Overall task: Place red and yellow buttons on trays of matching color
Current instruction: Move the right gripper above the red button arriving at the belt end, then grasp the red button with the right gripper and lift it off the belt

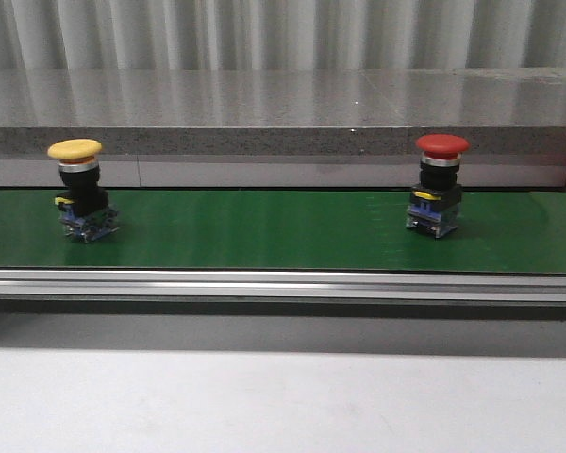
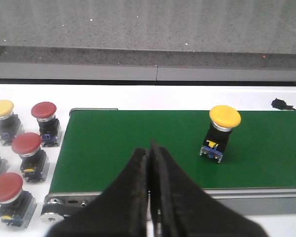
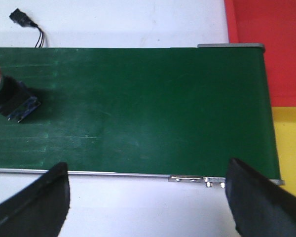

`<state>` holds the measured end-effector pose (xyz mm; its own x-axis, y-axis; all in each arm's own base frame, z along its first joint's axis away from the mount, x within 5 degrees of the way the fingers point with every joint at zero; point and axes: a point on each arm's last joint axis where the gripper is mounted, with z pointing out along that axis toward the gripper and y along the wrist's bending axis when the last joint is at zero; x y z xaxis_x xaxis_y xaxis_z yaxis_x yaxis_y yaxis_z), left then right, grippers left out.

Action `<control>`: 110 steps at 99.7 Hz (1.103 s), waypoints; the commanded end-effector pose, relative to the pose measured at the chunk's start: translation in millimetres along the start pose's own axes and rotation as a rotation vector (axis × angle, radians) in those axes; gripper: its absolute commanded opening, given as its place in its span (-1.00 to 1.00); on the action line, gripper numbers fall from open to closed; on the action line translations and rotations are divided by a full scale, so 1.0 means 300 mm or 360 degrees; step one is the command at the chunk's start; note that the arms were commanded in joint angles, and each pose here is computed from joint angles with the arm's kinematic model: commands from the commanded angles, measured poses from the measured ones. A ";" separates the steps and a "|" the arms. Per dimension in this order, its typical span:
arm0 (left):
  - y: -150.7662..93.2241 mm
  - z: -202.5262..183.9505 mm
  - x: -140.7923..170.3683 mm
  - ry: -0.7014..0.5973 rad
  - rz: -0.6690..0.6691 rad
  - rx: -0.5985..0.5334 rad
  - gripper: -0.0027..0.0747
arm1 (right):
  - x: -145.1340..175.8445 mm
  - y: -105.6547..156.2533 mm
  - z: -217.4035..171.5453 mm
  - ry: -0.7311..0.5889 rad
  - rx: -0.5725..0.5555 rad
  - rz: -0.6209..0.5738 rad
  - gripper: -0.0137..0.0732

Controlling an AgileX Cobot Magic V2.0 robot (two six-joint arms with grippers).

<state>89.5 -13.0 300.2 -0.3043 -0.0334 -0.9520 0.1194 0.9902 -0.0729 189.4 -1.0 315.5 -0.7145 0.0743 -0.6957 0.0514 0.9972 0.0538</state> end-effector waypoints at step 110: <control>-0.008 -0.011 -0.053 -0.0163 0.0000 0.0035 -0.98 | -0.221 0.277 0.403 0.0298 -0.0227 -0.0356 -0.28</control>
<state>89.5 -13.0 300.2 -0.3043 -0.0334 -0.9520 0.1194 0.9902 -0.0729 325.7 78.5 252.6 -0.8617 -0.1592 -0.4818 -0.1988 0.9795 0.0320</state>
